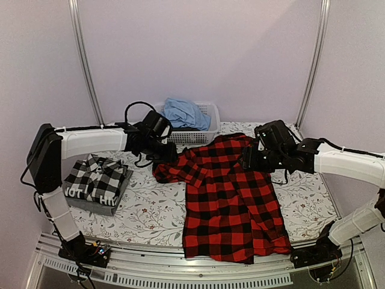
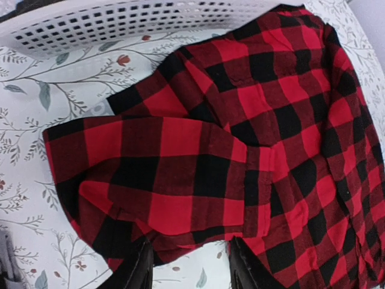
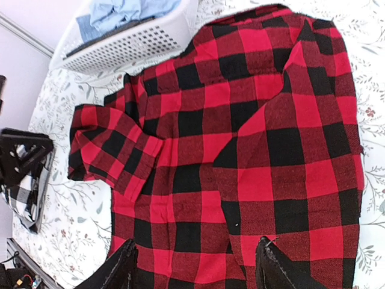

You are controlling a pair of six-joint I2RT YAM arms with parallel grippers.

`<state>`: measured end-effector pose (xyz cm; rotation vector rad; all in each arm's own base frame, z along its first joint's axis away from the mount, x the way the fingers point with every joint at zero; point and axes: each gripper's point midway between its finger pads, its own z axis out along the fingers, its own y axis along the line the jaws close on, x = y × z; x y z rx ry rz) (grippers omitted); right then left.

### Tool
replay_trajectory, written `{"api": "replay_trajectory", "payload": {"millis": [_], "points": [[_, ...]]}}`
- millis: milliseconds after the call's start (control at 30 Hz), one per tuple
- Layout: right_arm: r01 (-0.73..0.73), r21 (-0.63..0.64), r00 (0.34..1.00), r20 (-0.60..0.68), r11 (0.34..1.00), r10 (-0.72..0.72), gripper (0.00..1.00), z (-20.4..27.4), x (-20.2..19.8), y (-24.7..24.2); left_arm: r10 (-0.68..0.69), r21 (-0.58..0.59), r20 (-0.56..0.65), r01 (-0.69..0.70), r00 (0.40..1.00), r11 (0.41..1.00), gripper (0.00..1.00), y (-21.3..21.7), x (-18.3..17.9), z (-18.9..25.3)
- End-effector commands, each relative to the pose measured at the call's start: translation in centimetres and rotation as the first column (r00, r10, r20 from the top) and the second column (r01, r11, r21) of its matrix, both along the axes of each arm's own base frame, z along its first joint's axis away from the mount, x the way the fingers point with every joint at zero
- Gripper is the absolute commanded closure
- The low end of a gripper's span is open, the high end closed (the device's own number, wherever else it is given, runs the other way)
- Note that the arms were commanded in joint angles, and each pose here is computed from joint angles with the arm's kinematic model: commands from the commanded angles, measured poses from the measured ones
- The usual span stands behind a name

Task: Fold and stack the long sleeve shirts
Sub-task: Pick up the sleeve from the 1/3-folded shirt.

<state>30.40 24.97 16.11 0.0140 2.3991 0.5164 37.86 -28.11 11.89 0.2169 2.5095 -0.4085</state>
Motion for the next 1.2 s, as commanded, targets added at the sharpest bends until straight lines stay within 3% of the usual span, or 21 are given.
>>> {"api": "replay_trajectory", "payload": {"millis": [0, 433, 933, 1167], "points": [[0.052, 0.06, 0.991, 0.121, 0.997, -0.059, 0.34, 3.5, 0.7, -0.9, -0.061, 0.033, -0.037, 0.062, 0.997, 0.998, 0.57, -3.4, -1.1, -1.5], [0.032, 0.045, 0.975, 0.22, 0.998, -0.041, 0.33, 6.8, 1.3, -1.1, -0.219, 0.079, -0.127, 0.23, 0.967, 0.97, 0.57, -10.8, -3.4, -7.0], [-0.03, 0.013, 0.992, 0.126, 0.999, 0.028, 0.31, 4.1, 1.4, 0.8, -0.226, 0.194, -0.181, 0.26, 0.957, 0.946, 0.56, -11.0, -4.0, -11.5], [-0.037, 0.011, 0.993, 0.117, 0.999, 0.035, 0.31, 3.9, 1.6, 1.2, -0.229, 0.222, -0.159, 0.261, 0.96, 0.94, 0.82, -10.6, -3.6, -11.3]]}}
